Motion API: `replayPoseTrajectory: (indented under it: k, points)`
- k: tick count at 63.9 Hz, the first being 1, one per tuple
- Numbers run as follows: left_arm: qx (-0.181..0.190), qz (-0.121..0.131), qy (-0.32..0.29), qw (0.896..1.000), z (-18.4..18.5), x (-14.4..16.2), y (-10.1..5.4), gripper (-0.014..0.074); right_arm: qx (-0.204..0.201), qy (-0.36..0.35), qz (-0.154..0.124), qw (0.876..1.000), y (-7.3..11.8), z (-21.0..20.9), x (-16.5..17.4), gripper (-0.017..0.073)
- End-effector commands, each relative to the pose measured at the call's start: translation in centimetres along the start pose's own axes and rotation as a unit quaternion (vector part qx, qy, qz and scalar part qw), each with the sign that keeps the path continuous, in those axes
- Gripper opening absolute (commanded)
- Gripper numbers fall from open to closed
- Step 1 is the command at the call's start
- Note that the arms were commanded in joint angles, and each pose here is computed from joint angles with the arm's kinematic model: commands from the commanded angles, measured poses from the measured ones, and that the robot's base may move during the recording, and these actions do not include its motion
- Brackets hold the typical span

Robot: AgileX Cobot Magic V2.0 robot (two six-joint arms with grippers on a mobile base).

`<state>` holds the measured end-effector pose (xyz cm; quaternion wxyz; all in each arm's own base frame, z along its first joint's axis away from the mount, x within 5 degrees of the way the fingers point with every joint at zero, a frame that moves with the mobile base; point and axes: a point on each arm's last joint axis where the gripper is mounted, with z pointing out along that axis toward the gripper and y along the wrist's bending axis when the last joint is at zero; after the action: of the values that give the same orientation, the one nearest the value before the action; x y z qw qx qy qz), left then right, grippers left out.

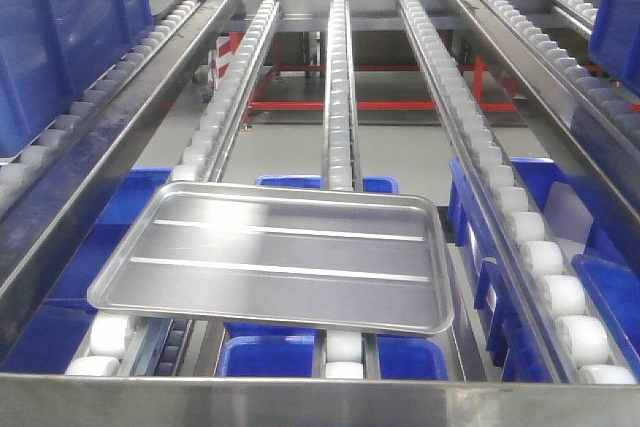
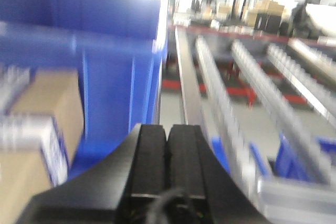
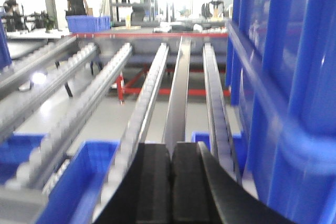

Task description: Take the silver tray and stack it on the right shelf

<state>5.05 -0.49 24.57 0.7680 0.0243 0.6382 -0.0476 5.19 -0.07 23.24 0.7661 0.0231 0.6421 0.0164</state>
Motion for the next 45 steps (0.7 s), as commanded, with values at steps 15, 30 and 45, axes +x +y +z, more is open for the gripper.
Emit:
replayPoseTrajectory:
  k: [15,30,45]
  points:
    - [0.033,0.031,0.075,0.996,3.8,-11.3,-0.9,-0.0099,-0.009,-0.043,-0.002,0.999,0.7,3.3,-9.8,0.0071]
    - [0.049,-0.002,0.206,0.977,10.0,-10.4,-1.2,-0.0094,-0.026,0.040,0.000,0.999,1.2,7.6,-9.1,0.0317]
    - [0.096,-0.008,0.322,0.942,11.8,-7.2,-2.0,-0.0087,-0.056,0.094,0.002,0.994,2.0,9.4,-7.4,0.0370]
